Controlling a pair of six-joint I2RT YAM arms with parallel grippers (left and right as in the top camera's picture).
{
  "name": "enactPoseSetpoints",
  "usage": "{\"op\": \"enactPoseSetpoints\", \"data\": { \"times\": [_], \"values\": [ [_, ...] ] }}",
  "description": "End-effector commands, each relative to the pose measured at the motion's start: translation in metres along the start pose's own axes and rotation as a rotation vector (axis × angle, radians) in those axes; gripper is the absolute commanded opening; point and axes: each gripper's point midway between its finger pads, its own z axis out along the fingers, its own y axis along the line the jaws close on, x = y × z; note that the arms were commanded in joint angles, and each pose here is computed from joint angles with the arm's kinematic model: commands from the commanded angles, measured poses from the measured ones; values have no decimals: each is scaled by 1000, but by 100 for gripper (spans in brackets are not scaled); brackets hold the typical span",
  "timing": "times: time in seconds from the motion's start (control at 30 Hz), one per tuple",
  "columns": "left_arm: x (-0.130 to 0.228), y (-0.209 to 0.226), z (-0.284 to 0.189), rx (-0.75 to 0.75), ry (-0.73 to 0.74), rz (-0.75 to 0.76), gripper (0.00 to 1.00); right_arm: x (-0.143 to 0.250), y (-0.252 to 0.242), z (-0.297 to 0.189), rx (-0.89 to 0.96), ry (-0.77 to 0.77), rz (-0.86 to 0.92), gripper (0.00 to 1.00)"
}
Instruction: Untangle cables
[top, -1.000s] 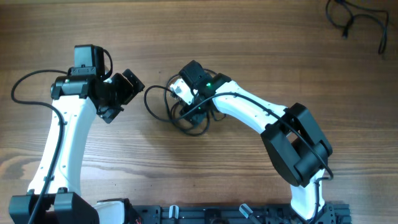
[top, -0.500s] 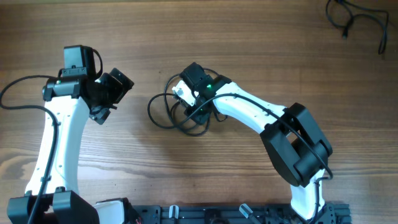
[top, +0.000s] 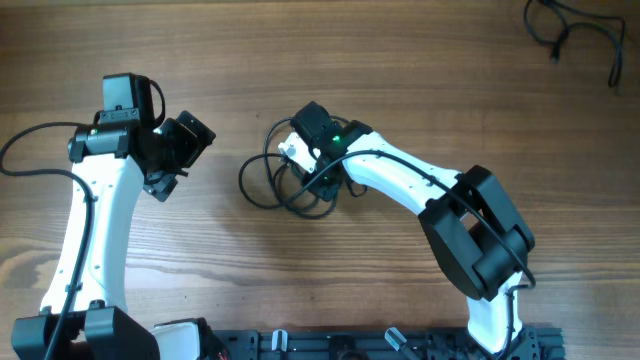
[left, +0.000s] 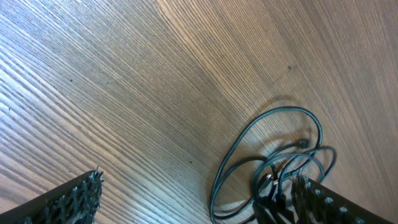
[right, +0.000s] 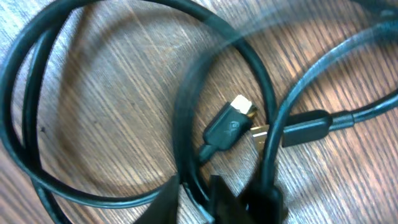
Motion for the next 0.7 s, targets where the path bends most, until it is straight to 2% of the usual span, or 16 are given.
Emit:
{"op": "enactPoseSetpoints", "data": {
  "times": [0.0, 0.07, 0.23, 0.37, 0.43, 0.57, 0.6, 0.67],
  "values": [
    [-1, 5, 3, -20, -1, -21, 100, 10, 4, 15, -20, 40, 24, 4],
    [-2, 5, 3, -20, -2, -20, 100, 2, 1, 10, -9, 21, 67, 4],
    [-1, 5, 3, -20, -2, -21, 100, -38, -26, -53, 52, -153, 206, 4],
    [-1, 5, 3, -19, 0, -19, 100, -47, -57, -135, 96, -339, 388, 4],
    [1, 5, 3, -19, 7, -16, 100, -52, -57, -182, 48, -461, 421, 4],
    [15, -14, 2, 93, 90, 113, 100, -49, -66, -261, 55, -656, 513, 4],
    [15, -14, 2, 94, 90, 114, 100, -48, -65, -270, 69, -674, 489, 8],
    [15, -14, 2, 95, 88, 113, 100, -45, -49, -262, 31, -635, 370, 26]
  ]
}}
